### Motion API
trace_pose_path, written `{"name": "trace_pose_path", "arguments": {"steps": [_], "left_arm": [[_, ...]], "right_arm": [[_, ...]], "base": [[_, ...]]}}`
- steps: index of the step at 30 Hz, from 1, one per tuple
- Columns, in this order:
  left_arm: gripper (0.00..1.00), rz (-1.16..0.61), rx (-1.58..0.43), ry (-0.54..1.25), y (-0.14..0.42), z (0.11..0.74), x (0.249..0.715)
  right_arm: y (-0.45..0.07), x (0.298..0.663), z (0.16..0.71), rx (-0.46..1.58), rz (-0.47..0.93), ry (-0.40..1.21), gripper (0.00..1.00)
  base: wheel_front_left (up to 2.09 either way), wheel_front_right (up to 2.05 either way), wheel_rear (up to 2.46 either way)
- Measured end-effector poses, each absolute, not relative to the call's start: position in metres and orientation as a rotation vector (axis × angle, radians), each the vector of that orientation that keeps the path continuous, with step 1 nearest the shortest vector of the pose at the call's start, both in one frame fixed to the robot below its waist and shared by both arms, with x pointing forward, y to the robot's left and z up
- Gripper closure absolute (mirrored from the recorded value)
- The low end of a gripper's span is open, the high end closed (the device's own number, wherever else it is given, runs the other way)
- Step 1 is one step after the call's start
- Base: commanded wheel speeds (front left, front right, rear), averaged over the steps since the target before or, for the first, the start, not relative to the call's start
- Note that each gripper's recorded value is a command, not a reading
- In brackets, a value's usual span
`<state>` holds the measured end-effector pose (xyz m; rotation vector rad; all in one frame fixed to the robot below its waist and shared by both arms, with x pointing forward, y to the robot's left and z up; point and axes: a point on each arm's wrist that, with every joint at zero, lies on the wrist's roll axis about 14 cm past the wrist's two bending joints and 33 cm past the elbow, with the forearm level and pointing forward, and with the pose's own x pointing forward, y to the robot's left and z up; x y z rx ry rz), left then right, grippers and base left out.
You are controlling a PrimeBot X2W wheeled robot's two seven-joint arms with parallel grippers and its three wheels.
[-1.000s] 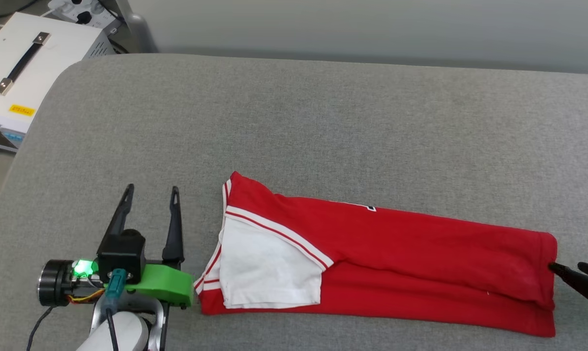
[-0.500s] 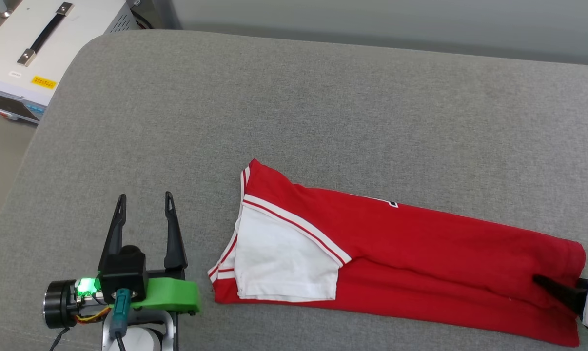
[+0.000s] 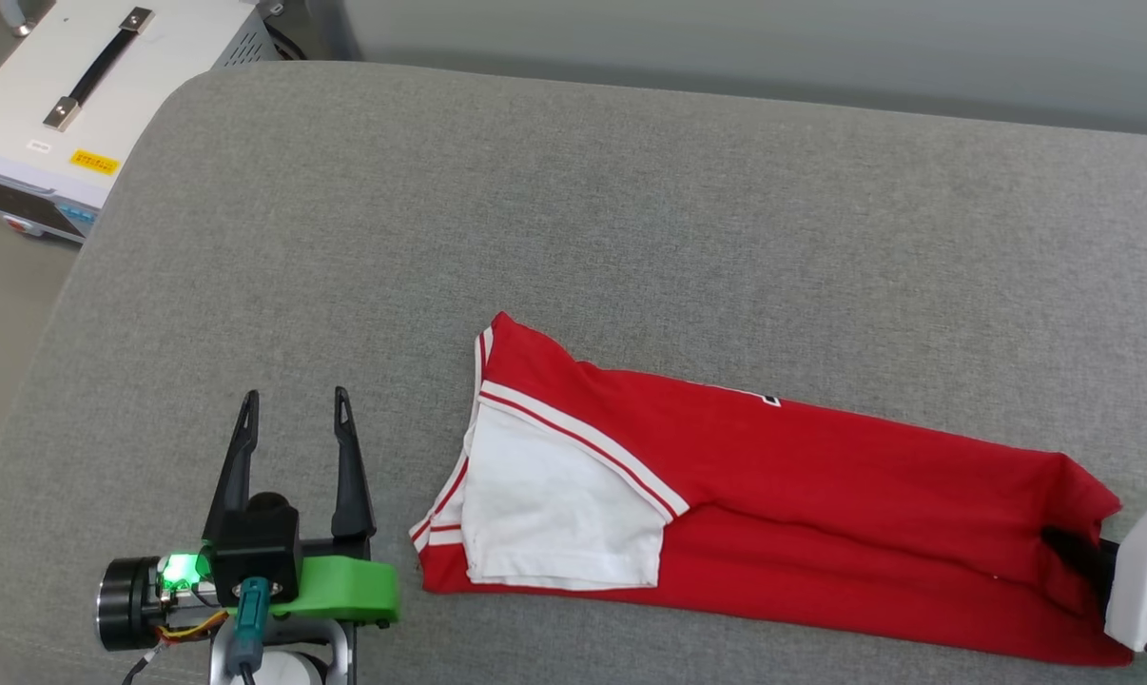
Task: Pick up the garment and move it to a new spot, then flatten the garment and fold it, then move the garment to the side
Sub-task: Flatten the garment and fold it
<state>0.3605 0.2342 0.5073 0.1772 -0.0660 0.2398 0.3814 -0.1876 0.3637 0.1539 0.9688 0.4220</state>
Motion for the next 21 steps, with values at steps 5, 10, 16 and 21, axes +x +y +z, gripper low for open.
{"name": "trace_pose_path", "arguments": {"steps": [5,10,16,21], "left_arm": [[0.00,0.229,0.182,-0.069,0.234,0.508,0.357],[0.00,0.206,0.187,-0.074,0.229,0.509,0.355],[0.00,0.178,0.191,-0.080,0.223,0.510,0.353],[0.00,0.167,0.186,-0.079,0.220,0.510,0.349]], "right_arm": [[-0.194,0.385,0.371,0.161,0.400,0.920,1.00],[-0.214,0.388,0.380,0.149,0.355,0.891,1.00],[-0.266,0.392,0.394,0.074,0.240,0.861,1.00],[-0.290,0.385,0.399,0.025,0.194,0.867,1.00]], "base": [[0.00,0.00,0.00],[0.00,0.00,0.00],[0.00,0.00,0.00],[0.00,0.00,0.00]]}}
